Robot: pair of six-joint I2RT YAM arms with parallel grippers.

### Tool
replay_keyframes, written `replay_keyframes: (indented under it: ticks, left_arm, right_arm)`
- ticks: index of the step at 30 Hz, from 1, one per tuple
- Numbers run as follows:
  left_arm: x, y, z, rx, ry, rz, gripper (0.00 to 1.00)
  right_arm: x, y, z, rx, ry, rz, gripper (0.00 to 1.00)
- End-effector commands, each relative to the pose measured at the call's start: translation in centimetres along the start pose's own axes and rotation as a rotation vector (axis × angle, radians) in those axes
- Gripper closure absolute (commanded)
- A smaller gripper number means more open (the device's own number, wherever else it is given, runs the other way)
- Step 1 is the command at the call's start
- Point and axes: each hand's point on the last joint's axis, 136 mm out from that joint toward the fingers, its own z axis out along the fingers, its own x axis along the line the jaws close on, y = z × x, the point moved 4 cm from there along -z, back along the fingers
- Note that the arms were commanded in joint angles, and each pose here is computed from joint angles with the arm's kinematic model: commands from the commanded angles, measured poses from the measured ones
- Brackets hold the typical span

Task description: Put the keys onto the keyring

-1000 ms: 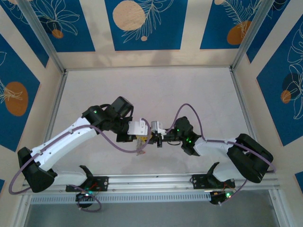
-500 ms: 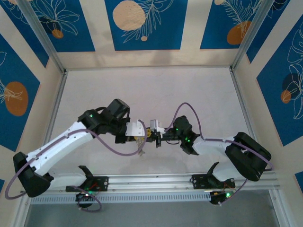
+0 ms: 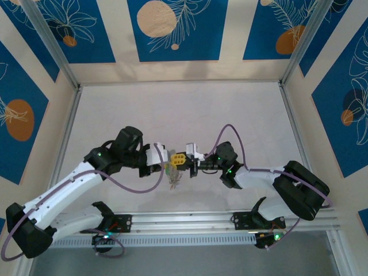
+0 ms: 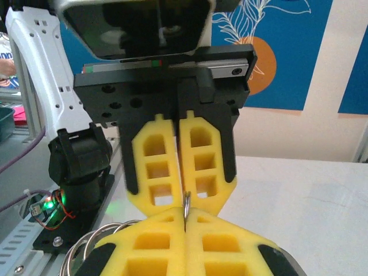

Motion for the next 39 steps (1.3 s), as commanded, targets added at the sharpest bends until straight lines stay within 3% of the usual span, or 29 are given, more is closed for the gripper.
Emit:
replay_keyframes:
  ticks: [1, 6, 9, 24, 27, 34, 39]
  left_arm:
    - [0.6, 1.4, -0.8, -0.091, 0.033, 0.006, 1.0]
    - [1.1, 1.5, -1.7, -0.057, 0.087, 0.045, 1.0]
    - [1.3, 1.4, -2.1, -0.033, 0.106, 0.064, 1.0]
    - [1.2, 1.4, -2.2, 0.019, 0.09, 0.124, 1.0]
    - [1.1, 1.3, -2.1, 0.039, 0.081, 0.136, 1.0]
    - [1.2, 1.0, -2.2, 0.069, 0.102, 0.15, 1.0]
    - [1.4, -0.1, -1.9, 0.11, 0.125, 0.15, 1.0]
  right_arm:
    - [0.2, 1.5, 0.0, -0.075, 0.013, -0.046, 1.0]
    - [0.2, 0.6, 0.2, -0.033, 0.014, -0.037, 1.0]
    - [0.1, 0.1, 0.3, -0.008, 0.011, -0.017, 0.89]
    - [-0.4, -1.4, 1.7, 0.087, 0.036, 0.038, 0.82]
    - [-0.6, -1.6, 2.0, 0.101, 0.037, 0.046, 0.84]
    - [-0.9, -2.0, 2.2, 0.134, 0.027, 0.068, 1.0]
    - [-0.8, -1.1, 1.8, 0.09, 0.006, 0.047, 1.0]
